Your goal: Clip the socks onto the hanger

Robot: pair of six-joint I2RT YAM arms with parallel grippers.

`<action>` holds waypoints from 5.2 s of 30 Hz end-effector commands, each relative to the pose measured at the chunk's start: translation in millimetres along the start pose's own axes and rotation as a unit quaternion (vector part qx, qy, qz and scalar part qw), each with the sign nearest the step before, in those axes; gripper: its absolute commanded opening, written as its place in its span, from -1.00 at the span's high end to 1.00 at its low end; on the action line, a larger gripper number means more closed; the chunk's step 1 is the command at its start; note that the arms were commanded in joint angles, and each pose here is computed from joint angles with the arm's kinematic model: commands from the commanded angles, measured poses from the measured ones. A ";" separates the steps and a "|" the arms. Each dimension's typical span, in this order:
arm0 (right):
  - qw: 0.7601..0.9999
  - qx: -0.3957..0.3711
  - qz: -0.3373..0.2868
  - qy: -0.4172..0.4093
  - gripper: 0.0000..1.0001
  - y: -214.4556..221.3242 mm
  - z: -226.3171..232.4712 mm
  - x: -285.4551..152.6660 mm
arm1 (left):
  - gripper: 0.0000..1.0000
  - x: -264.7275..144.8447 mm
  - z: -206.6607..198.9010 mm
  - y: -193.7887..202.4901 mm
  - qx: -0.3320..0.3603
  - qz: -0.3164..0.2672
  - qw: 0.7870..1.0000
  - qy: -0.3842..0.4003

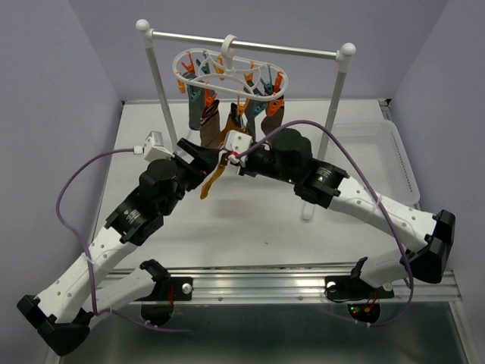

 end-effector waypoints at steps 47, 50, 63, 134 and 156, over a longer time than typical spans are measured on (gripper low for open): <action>0.959 0.090 0.250 -0.097 0.99 22.7 -9.3 -20.7 | -0.53 38.2 -31.8 27.2 0.610 -0.099 0.731 0.290; 0.959 0.088 0.250 -0.102 0.98 21.3 -8.2 -24.7 | -0.12 34.9 -32.5 25.3 0.621 -0.104 0.720 0.293; 0.961 0.064 0.257 -0.076 0.96 20.0 -16.9 -34.1 | 1.00 18.0 -36.7 22.2 0.631 -0.119 0.697 0.319; 0.989 -0.003 0.120 -0.090 0.27 2.0 -11.9 -34.3 | 1.00 -18.3 -28.9 79.5 0.367 0.088 0.839 0.392; 0.976 0.118 0.007 0.183 -0.15 -45.3 -82.8 -46.4 | 1.00 -12.1 -32.7 71.3 0.364 0.047 0.850 0.377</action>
Point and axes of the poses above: each gripper's point midway between its finger pads, its own x axis out along the fingers, its own z axis along the line the jaws close on, y = z × x, the point moved 4 cm from there along -x, back along the fingers, and after that the axes turned 13 degrees about x, right-handed, at the moved point
